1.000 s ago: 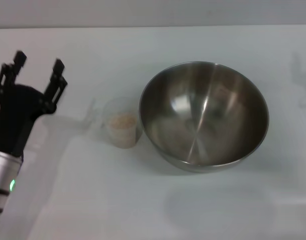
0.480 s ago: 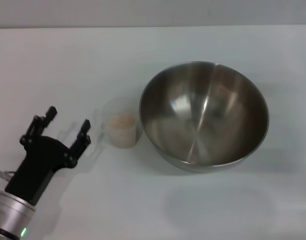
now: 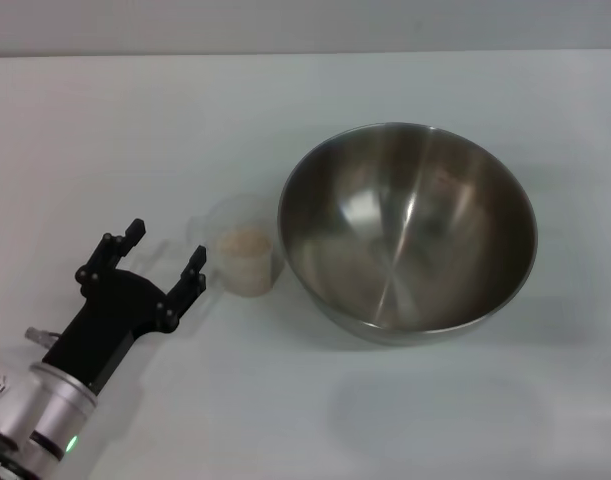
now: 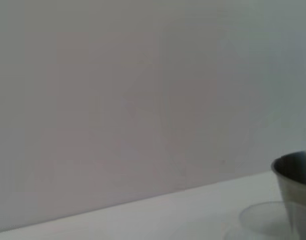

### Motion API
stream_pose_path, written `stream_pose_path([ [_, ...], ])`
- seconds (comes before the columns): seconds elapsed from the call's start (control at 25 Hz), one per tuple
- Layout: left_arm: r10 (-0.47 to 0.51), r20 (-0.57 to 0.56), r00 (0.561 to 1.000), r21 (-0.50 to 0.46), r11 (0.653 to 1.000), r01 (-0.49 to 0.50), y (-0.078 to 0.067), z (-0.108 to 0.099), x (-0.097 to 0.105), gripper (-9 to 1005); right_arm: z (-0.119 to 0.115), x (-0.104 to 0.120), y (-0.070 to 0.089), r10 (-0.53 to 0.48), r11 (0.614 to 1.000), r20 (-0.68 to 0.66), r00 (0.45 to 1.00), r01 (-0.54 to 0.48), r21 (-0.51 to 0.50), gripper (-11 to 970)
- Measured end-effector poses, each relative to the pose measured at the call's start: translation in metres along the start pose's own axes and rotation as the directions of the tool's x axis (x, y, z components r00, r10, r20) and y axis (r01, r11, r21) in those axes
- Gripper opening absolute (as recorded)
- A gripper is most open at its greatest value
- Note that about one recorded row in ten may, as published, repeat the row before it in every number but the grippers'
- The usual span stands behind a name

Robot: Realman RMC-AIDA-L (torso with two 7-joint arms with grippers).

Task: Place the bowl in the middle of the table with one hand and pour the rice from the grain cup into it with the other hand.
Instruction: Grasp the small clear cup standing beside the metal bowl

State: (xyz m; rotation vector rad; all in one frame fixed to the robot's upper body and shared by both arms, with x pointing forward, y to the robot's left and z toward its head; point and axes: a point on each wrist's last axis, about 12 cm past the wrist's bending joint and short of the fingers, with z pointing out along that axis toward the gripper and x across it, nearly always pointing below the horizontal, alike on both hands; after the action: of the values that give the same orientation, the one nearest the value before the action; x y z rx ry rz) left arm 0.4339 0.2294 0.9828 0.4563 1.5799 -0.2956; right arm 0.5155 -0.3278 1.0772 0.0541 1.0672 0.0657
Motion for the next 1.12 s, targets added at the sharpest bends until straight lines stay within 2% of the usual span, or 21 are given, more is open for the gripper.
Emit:
stream_pose_path([
  [0.32, 0.011, -0.028, 1.0, -0.024, 1.0, -0.011, 0.009, 0.011, 0.0, 771, -0.003, -0.001, 0.0, 0.004, 1.0, 0.004, 1.0, -0.004, 0.003, 491],
  [0.68, 0.015, -0.03, 0.999, -0.029, 0.999, -0.016, 0.012, 0.018, -0.002, 770, -0.002, -0.001, 0.001, 0.01, 1.0, 0.009, 1.0, -0.009, -0.002, 491],
  [1.12, -0.001, -0.035, 0.999, -0.085, 0.996, -0.002, 0.022, 0.028, -0.005, 770, 0.001, -0.001, 0.003, 0.013, 1.0, 0.011, 1.0, -0.013, -0.011, 491],
])
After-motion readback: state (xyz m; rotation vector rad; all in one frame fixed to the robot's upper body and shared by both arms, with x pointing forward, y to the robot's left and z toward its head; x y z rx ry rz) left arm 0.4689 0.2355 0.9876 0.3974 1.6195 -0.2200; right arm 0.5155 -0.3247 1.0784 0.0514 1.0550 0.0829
